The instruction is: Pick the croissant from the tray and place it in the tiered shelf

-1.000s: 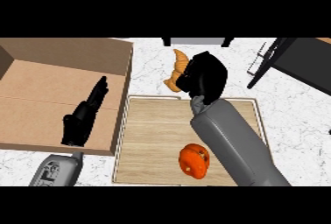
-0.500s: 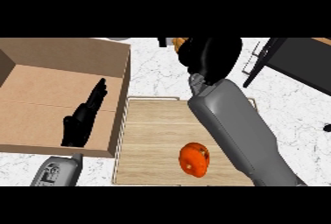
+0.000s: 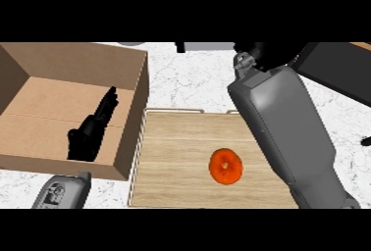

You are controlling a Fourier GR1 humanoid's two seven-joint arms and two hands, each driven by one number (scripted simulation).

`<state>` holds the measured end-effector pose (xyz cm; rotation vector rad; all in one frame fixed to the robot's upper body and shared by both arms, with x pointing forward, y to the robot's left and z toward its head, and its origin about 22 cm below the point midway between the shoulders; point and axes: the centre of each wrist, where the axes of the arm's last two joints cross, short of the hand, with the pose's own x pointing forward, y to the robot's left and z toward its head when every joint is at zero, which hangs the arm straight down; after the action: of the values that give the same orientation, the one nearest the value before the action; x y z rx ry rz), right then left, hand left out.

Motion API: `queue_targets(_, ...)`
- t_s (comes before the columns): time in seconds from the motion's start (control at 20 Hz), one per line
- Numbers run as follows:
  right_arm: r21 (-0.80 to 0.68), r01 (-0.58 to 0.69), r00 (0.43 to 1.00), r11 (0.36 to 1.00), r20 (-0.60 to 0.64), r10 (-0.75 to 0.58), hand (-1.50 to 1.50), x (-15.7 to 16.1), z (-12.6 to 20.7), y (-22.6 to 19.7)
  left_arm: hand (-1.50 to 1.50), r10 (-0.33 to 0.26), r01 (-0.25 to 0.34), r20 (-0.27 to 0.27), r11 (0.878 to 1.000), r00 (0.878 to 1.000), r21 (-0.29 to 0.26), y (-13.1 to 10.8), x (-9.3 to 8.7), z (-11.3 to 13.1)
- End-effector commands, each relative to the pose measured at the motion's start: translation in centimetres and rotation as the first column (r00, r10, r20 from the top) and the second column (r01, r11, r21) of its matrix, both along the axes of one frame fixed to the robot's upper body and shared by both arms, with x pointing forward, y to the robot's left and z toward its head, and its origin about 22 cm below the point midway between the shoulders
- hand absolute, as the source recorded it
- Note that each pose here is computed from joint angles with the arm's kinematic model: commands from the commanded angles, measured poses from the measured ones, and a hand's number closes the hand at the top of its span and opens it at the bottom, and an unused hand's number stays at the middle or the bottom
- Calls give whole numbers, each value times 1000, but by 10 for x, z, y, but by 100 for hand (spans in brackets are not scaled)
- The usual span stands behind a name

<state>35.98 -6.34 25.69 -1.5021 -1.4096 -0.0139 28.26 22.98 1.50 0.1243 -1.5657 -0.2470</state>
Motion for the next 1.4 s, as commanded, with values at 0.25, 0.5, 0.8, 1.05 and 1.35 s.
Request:
queue_targets(0.25,66,259,966,964,-43,-256,150,6,70,-45,0,-30,30,-1,1000,1000,2,-15,-9,-3)
queue_targets(0.5,27,313,950,950,4,-313,150,-1,81,-72,0,-13,13,14,1000,1000,-14,-5,-12,-10)
queue_targets(0.8,-25,358,934,933,3,-358,150,9,87,-104,0,-21,21,1,1000,1000,-3,-4,-10,-4)
queue_targets(1.05,-127,374,927,919,10,-376,150,25,92,-111,0,-15,15,25,1000,1000,-8,-14,-6,-5)
queue_targets(1.35,-146,395,917,907,-3,-400,150,38,66,-156,0,-22,22,4,1000,1000,9,-18,-3,-3)
